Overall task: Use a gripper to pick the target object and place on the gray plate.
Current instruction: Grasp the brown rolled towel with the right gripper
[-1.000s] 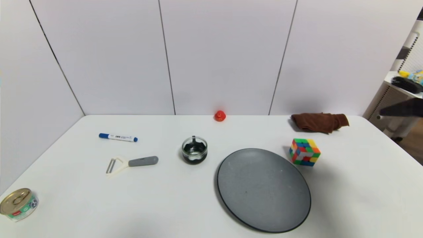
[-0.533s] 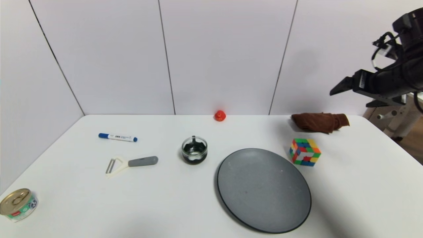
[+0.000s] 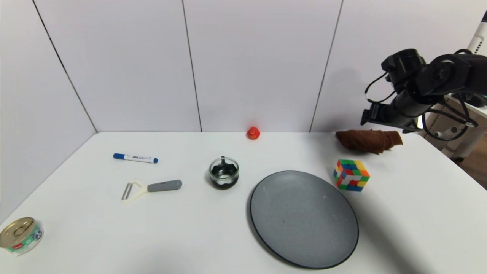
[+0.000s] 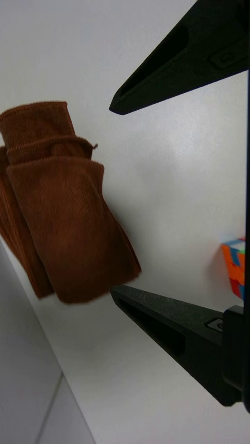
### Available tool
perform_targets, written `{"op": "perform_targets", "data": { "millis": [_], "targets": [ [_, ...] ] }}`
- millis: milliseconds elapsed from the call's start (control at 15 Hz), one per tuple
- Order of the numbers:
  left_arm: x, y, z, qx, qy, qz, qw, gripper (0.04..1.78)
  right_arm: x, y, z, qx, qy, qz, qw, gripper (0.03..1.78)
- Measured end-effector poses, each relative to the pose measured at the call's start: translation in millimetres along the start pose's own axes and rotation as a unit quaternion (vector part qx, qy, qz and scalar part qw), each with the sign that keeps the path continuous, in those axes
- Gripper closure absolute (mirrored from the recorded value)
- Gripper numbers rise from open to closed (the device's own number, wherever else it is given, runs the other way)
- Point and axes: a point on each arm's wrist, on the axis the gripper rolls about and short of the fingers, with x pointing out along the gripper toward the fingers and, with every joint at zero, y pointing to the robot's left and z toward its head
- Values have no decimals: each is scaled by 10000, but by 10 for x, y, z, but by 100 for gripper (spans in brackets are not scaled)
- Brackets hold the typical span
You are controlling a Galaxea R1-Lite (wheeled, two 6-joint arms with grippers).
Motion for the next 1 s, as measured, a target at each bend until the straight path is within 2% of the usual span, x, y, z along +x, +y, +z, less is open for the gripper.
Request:
{"op": "perform_targets", "data": {
  "millis": [67,267,400,600,800,1000],
  "targets": [
    [0,0,0,0,0,-2,10000,13,76,25,-13,7,-20,-101,9999,11],
    [0,0,0,0,0,-2,10000,13,249,77,-50,150,18,-108,9998,11],
    [0,0,0,-4,0,0,10000,13,304,101,-42,356,-59,-50,9993,11],
    [0,0,0,-2,-2,0,10000,13,330,140,8,728,-328,82,9968,11],
    [0,0,0,0,-2,-2,10000,13,390,180,70,1152,-683,197,9908,11],
    [0,0,0,0,0,0,10000,13,513,174,96,1378,-988,-52,9855,11]
  ]
}}
